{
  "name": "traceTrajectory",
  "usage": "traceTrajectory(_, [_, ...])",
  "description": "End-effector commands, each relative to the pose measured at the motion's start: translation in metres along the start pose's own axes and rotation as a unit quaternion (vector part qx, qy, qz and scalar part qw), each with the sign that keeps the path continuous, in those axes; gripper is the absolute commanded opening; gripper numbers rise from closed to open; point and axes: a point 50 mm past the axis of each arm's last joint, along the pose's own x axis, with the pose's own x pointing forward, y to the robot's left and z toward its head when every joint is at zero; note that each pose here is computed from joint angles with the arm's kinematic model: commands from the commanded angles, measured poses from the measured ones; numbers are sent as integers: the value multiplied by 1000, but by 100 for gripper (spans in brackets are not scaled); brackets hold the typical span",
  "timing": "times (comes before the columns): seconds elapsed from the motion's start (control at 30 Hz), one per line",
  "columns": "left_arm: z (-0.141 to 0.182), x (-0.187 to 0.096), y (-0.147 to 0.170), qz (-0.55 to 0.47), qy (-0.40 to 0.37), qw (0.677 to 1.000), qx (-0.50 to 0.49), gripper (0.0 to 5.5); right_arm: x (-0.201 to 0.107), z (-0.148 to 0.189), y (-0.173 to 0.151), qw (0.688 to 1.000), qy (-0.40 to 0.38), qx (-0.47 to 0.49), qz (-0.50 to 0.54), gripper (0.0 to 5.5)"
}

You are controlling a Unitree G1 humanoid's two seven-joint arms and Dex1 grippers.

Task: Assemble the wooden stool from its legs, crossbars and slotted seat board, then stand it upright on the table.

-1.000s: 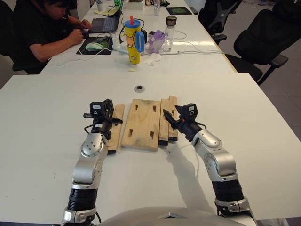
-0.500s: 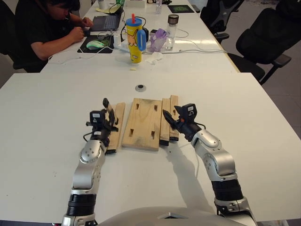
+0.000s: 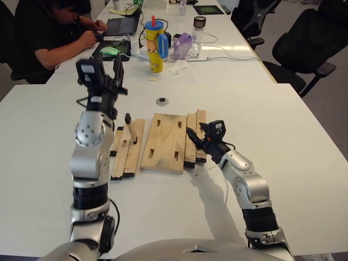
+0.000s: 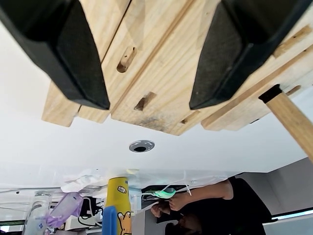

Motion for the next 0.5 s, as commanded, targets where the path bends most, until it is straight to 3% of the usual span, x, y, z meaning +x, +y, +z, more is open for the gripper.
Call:
traceTrajectory(0.03, [-27, 4, -3, -22, 78, 997, -6, 214, 4, 4, 2, 1000, -8, -5, 6, 302])
traceTrajectory(0.13, [-116, -44, 0, 5, 308, 950, -53, 214, 8, 4, 4, 1000, -10, -6, 10, 302])
traceTrajectory(0.2, [-144, -75, -2, 11, 382, 921, -70, 214, 10, 5, 5, 1000, -10, -7, 13, 302])
traceTrajectory(0.27, [-141, -74, -9, -3, 371, 926, -68, 214, 10, 5, 3, 1000, -12, -8, 9, 302])
traceTrajectory(0.4, [-100, -31, -12, -8, 243, 969, -46, 214, 11, 5, 2, 1000, -14, -8, 5, 302])
traceTrajectory(0.5, [-71, -16, -11, -5, 175, 984, -25, 214, 10, 4, 3, 1000, -13, -9, 8, 302])
